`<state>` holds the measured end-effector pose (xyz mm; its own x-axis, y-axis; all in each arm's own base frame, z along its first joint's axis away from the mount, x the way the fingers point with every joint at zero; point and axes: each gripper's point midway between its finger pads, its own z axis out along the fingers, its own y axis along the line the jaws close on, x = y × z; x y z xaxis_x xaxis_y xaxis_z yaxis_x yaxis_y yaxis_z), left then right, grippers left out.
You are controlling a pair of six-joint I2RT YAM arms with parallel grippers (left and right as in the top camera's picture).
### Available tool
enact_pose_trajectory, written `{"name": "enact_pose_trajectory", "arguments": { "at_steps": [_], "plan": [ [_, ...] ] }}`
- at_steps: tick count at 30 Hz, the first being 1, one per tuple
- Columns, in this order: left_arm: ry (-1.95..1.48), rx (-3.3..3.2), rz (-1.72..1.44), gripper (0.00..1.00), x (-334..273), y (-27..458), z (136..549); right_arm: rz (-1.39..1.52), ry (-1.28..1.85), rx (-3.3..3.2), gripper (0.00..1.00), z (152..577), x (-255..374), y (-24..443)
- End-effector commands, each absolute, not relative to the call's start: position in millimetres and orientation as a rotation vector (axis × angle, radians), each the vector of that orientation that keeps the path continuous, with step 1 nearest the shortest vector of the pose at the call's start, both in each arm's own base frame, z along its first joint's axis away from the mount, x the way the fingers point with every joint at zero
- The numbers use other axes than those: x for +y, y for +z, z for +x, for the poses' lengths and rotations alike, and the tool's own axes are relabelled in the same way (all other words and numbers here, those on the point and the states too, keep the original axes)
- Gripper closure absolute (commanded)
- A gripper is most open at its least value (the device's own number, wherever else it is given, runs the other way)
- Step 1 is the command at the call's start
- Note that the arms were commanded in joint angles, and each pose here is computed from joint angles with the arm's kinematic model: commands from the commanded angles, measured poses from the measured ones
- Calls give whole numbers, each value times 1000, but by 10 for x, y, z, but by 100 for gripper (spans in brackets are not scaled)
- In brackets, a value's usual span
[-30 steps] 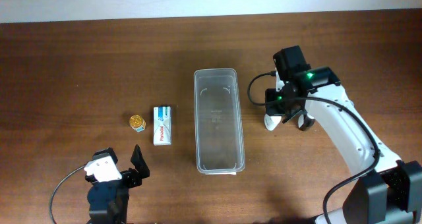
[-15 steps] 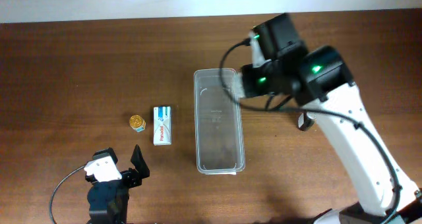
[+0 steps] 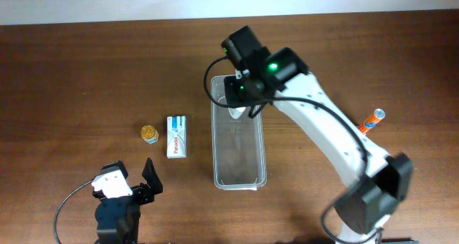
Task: Pack container
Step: 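Carry the lotion bottle over the container and release it inside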
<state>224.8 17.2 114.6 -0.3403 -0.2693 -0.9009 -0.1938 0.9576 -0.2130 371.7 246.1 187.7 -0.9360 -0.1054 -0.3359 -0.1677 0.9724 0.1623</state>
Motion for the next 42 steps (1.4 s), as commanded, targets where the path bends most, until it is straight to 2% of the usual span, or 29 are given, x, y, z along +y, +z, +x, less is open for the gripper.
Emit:
{"name": "enact_pose_trajectory", "arguments": {
  "at_steps": [1,6,21,33,40,42],
  "plan": [
    [-84,1927,-332,1,169,1144,2250,-110,262,2799,96,3827,2506,1752],
    [-84,1927,-332,1,169,1144,2250,-64,270,2809,96,3952,2596,1536],
    [-84,1927,-332,1,169,1144,2250,155,361,2768,96,4076,2692,1566],
    [-84,1927,-332,1,169,1144,2250,97,309,2816,95,4102,2708,1285],
    [-84,1926,-332,1,169,1144,2250,69,301,2814,95,4109,2708,1278],
    [-84,1927,-332,1,169,1144,2250,69,302,2813,87,4109,2708,1278]
  ]
}}
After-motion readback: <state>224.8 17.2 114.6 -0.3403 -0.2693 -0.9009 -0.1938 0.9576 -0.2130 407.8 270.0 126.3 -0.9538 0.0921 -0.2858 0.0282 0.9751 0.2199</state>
